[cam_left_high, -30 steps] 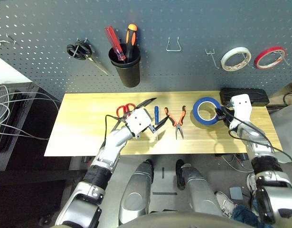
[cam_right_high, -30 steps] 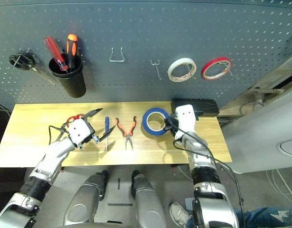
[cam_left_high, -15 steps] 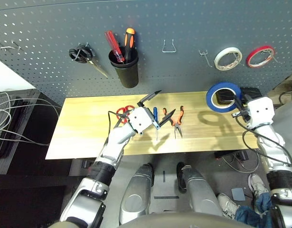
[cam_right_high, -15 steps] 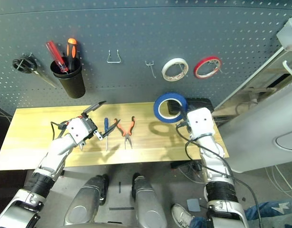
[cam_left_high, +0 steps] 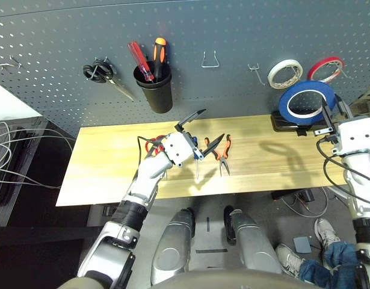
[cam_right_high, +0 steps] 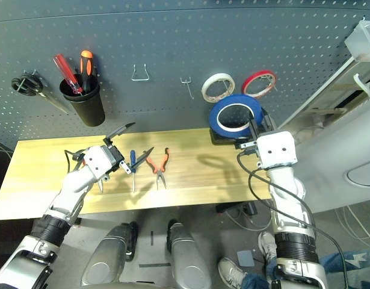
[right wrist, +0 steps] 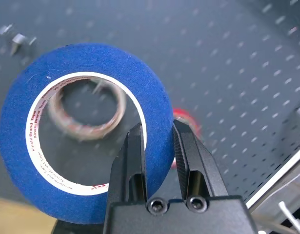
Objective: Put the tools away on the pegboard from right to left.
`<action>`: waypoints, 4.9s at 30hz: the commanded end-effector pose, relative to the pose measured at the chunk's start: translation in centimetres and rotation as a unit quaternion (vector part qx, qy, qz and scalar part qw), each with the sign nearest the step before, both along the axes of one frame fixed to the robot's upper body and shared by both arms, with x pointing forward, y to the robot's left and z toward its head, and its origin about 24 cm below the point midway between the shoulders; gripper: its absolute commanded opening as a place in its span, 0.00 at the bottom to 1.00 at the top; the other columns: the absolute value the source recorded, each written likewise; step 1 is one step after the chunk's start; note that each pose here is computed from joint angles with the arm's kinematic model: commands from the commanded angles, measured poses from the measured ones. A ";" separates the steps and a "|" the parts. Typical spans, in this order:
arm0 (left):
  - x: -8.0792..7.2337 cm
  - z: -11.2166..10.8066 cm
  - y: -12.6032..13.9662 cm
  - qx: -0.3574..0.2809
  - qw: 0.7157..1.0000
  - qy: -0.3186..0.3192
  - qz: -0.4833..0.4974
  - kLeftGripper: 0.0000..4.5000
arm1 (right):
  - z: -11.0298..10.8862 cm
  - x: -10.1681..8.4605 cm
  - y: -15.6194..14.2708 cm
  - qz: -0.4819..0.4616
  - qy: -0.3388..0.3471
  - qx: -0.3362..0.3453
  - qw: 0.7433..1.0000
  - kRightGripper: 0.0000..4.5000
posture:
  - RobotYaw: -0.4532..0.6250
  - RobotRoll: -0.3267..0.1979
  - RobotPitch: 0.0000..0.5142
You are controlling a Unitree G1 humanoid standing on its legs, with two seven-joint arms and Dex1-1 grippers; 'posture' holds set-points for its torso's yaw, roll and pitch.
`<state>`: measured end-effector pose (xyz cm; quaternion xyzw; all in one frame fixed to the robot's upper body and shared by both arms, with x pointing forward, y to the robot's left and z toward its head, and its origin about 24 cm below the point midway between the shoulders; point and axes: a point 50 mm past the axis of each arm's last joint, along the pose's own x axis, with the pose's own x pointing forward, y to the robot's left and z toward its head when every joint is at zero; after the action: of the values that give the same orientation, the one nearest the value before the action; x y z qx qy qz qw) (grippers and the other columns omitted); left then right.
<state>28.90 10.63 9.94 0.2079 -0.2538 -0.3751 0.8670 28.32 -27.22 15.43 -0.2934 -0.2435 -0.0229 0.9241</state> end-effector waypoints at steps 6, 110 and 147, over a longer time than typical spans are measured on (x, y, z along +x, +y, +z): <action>0.0 -0.2 0.1 0.004 1.000 0.001 0.005 1.00 | 1.3 1.9 -0.9 -0.029 -0.012 0.033 0.999 0.15 | 0.49 0.62 0.37; 1.2 -4.8 3.0 0.132 0.926 0.278 0.220 1.00 | -14.7 6.0 13.8 0.047 0.565 0.301 0.767 0.91 | 0.61 0.62 0.69; -2.2 0.3 2.2 -0.020 0.994 0.096 0.038 1.00 | -0.9 4.5 13.8 0.289 0.367 0.281 0.838 0.06 | 0.54 0.62 0.41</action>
<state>26.80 12.98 9.95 0.1673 -0.1590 -0.3549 0.9060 32.84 -13.45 13.59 0.0673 0.0830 0.2794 0.9542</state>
